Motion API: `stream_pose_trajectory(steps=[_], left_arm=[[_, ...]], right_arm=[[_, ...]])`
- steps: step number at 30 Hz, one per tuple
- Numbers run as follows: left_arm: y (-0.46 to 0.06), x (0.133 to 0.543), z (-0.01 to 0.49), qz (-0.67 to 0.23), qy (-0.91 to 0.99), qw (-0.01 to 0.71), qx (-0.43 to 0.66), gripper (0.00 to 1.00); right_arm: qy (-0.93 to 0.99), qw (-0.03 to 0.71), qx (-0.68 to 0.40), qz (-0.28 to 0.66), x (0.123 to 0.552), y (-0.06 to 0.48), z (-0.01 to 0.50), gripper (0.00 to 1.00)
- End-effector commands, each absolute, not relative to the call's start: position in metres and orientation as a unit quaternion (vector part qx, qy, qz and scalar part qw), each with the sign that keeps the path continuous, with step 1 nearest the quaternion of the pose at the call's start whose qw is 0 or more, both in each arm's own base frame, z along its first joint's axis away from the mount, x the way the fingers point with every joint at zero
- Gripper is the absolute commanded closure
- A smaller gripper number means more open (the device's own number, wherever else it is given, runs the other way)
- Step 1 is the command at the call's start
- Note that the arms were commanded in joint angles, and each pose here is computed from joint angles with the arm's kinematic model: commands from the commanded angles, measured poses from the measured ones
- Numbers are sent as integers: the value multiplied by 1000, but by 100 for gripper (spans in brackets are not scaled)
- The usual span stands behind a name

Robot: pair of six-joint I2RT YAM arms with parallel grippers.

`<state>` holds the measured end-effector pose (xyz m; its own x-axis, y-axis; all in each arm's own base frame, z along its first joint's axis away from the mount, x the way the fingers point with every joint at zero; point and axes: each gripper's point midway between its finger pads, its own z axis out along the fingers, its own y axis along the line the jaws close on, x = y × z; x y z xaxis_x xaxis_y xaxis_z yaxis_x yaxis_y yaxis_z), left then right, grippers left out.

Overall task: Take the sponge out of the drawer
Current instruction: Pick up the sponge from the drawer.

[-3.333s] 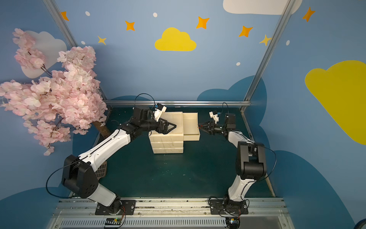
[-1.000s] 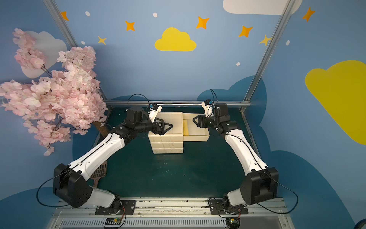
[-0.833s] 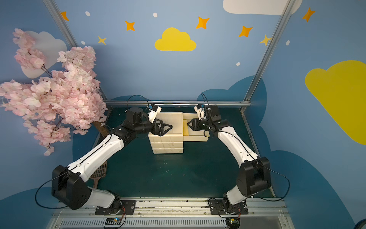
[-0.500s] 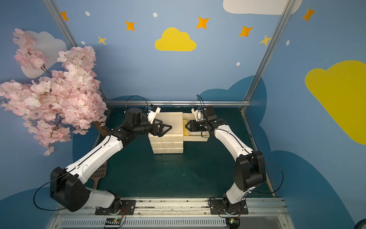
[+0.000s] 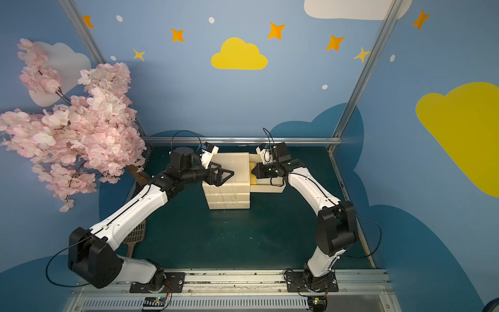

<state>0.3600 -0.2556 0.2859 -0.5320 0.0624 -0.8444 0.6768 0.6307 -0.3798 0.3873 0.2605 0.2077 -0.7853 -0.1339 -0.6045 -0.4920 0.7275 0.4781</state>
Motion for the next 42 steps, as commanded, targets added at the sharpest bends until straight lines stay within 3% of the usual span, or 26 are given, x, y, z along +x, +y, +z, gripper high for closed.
stream_pose_trajectory(steps=[1,10,18,22,32,42], left_arm=[[-252,359,290,-362,791,435,231,1],[-249,358,293,-364,789,439,228,1],[-250,359,311,-371,777,447,243,1],[-250,360,323,-371,772,452,250,1],[-262,336,354,-413,741,405,342,1],[-272,324,348,-471,729,319,380,1]], right_arm=[[895,256,-180,317,382,261,199,99],[891,313,-194,264,386,239,230,100],[868,433,-184,160,396,186,281,100],[847,464,-209,153,387,178,306,100],[791,407,-397,226,337,217,321,100],[759,386,-451,267,308,243,325,100]])
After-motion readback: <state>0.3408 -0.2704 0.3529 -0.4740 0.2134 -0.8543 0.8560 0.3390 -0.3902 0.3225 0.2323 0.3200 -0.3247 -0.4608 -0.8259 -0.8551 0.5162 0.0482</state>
